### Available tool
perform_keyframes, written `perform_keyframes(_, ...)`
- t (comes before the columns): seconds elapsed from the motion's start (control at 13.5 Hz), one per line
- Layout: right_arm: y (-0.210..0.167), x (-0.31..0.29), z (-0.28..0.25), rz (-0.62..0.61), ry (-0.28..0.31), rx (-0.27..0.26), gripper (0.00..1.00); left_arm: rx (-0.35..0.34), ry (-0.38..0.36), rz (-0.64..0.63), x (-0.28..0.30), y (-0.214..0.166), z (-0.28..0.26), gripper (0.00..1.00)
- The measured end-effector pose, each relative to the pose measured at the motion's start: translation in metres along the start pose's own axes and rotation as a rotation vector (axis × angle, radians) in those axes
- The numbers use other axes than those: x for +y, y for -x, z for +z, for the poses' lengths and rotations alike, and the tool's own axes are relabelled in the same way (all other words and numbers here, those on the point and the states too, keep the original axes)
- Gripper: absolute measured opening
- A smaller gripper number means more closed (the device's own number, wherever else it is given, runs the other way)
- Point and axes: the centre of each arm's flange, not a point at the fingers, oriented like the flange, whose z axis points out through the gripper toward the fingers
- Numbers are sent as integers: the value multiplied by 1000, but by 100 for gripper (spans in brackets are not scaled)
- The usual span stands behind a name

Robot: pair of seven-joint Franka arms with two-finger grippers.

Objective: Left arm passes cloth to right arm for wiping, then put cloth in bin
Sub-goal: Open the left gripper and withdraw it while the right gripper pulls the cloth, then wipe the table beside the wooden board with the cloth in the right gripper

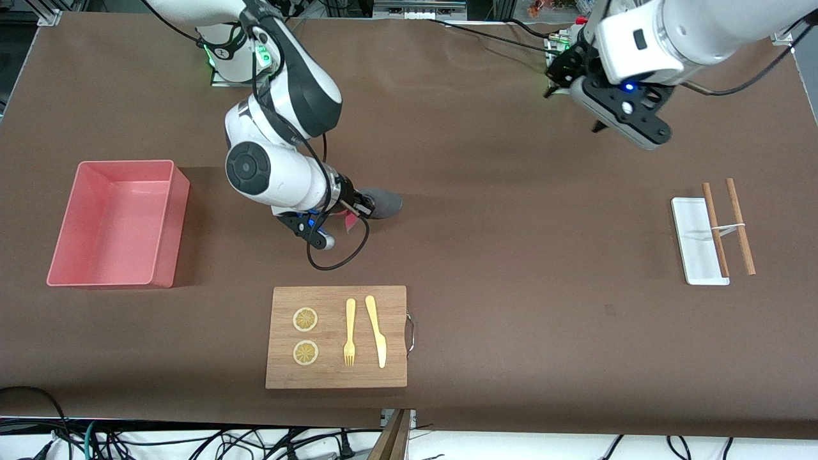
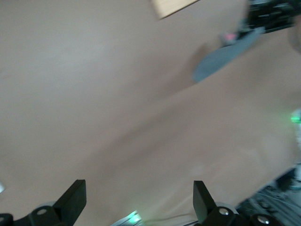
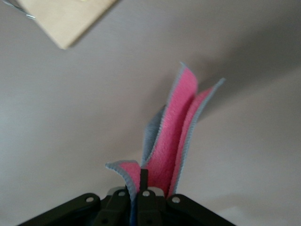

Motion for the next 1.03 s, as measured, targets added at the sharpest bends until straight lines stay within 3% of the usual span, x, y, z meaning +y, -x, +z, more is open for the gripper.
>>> perform_keyframes(0.15,-13,13,32,-18,58,-14,2,-18,-88,-80,-41,3,1,100)
perform_keyframes(0.3,-28,21,57,-25,111,4,2,-21,-79,-203,-118,4,8,100)
perform_keyframes(0.52,-65,42,80,-42,182,31,2,57,-79,-328,-221,0,21,100)
perform_keyframes(0.74,-129,89,72,-105,191,13,2,46,-146,-340,-231,-12,34,100)
perform_keyframes(1.03,-196,154,43,-196,253,6,2,59,-162,-384,-220,-18,33,100)
